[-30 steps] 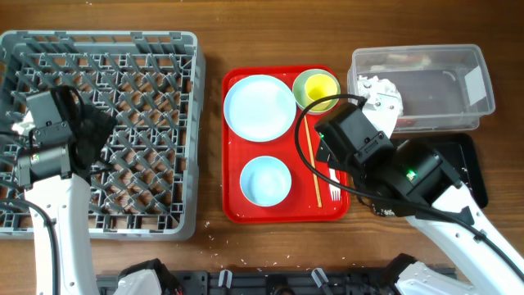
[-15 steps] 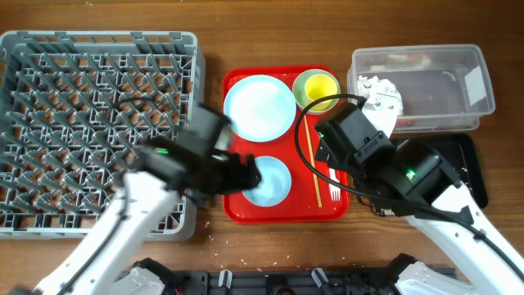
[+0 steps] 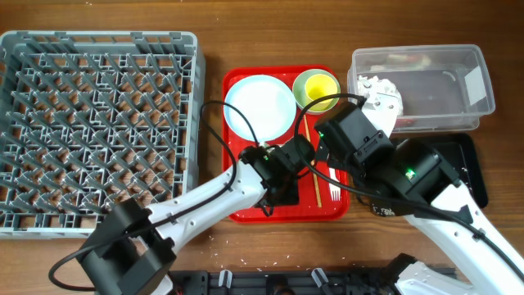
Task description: Sort waste into correct bins and load items into the dishwasher rack
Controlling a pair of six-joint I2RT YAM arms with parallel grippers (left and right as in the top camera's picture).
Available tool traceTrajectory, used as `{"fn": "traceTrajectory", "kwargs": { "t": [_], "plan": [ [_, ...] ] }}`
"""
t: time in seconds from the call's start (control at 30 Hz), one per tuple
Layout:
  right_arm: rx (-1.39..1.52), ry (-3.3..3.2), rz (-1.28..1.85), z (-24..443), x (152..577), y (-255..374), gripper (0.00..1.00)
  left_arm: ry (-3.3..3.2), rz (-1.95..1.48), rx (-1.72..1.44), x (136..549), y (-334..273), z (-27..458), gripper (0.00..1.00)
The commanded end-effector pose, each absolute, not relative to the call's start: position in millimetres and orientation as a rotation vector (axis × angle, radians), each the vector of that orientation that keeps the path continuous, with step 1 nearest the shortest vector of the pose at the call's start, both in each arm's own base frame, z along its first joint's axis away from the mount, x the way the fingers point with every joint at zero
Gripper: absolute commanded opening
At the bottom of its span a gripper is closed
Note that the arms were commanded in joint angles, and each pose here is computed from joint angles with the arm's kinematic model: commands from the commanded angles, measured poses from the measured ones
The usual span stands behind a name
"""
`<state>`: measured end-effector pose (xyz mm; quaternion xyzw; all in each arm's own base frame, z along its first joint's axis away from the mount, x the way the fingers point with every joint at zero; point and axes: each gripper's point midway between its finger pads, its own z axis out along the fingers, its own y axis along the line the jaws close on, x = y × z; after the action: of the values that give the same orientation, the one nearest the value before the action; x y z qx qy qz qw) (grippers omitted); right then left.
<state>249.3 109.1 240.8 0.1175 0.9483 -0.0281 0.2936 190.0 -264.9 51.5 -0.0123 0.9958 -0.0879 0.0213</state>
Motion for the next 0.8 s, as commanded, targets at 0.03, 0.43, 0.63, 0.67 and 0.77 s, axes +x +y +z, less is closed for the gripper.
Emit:
{"fn": "traceTrajectory", "kwargs": {
  "t": [0.03, 0.43, 0.63, 0.67, 0.77],
  "plan": [
    [0.335, 2.523, -0.069, 240.3, 251.8, 110.0, 1.0, 3.002, -0.175, 0.11, 192.3, -267.6, 47.1, 0.57],
    [0.336, 2.519, -0.064, 240.9, 252.8, 110.8, 1.0, 2.947, -0.144, 0.071, 204.7, -272.3, 26.0, 0.6],
    [0.336, 2.517, -0.06, 241.2, 253.4, 111.3, 1.0, 2.954, -0.136, -0.003, 208.4, -267.9, 23.1, 0.53],
    [0.337, 2.517, -0.06, 241.2, 253.4, 111.3, 1.0, 2.951, -0.14, -0.004, 209.1, -268.5, 23.3, 0.53],
    [0.338, 2.515, -0.057, 241.4, 253.9, 111.7, 1.0, 2.938, -0.163, -0.003, 212.6, -273.6, 22.0, 0.53]
  ]
}}
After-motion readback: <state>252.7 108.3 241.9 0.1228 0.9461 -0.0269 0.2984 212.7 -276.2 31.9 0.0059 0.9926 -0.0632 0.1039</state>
